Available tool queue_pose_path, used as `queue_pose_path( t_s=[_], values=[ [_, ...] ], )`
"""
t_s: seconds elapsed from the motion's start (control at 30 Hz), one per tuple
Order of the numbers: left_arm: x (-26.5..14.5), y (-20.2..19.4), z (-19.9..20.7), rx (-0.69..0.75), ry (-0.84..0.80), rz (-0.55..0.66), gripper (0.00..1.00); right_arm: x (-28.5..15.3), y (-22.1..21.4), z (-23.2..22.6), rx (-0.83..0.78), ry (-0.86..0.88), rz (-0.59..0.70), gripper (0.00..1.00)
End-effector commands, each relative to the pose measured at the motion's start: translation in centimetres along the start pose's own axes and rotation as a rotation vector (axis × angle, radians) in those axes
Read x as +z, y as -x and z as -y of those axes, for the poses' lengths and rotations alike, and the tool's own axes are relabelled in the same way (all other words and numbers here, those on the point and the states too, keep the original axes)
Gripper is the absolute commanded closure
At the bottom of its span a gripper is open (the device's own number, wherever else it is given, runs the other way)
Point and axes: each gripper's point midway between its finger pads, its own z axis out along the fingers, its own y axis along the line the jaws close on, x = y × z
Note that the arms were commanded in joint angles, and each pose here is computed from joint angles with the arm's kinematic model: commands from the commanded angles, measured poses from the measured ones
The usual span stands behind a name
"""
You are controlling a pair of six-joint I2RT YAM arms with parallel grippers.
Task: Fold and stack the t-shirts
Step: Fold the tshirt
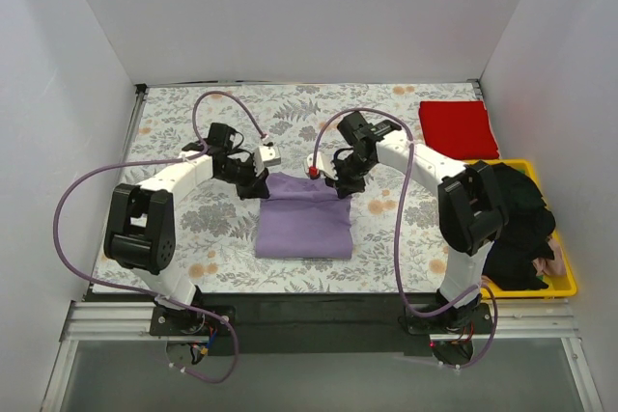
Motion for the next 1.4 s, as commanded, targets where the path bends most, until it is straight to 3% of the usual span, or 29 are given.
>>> queue_pose_path(
  t_s=[0.0, 0.13, 0.33, 0.47, 0.67, 0.83, 1.07, 1.13, 1.17, 1.2, 1.3, 1.37],
  values=[
    [-0.9, 0.6, 1.6, 0.013, -0.029, 0.022, 1.00, 0.3, -0.2, -0.7, 0.061, 0.024, 0.005, 0.99],
    [-2.9, 2.9, 2.1, 0.008, -0.047, 0.048, 1.00, -1.8, 1.5, -0.3, 0.045, -0.013, 0.034, 0.99],
    [-3.9, 5.8, -1.5, 0.025, 0.001, 0.093, 1.00, -2.4, 0.6, 2.3, 0.025, -0.056, 0.019, 0.99],
    [-2.3, 4.7, -4.4, -0.005, 0.016, 0.087, 1.00, -2.3, 0.6, 6.8, 0.017, -0.107, 0.022, 0.99],
    [0.9, 2.0, -8.8, -0.034, 0.074, 0.058, 1.00, 1.7, -1.8, 9.0, 0.048, -0.056, -0.017, 0.99],
    [2.4, 1.5, -10.2, -0.085, 0.065, 0.063, 1.00, 3.4, -4.7, 9.9, 0.088, -0.051, -0.059, 0.99],
    [1.5, 2.6, -9.4, -0.096, 0.064, 0.084, 1.00, 1.8, -3.6, 10.5, 0.071, -0.099, -0.040, 0.99],
    [1.1, 2.9, -9.5, -0.105, 0.073, 0.080, 0.93, 1.2, -3.3, 10.6, 0.076, -0.110, -0.038, 0.98],
    [1.0, 2.8, -9.1, -0.107, 0.059, 0.079, 0.92, 0.9, -3.3, 10.3, 0.091, -0.109, -0.040, 0.95],
    [0.7, 2.9, -8.8, -0.069, 0.052, 0.078, 0.79, 0.3, -2.6, 10.1, 0.094, -0.112, -0.023, 0.89],
    [-0.2, 4.0, -8.1, -0.023, 0.068, 0.118, 0.58, -1.0, -1.0, 8.9, 0.139, -0.094, 0.035, 0.53],
    [-0.5, 5.6, -7.7, 0.025, 0.051, 0.185, 0.53, -2.0, -0.2, 9.1, 0.233, -0.098, 0.097, 0.52]
  ],
)
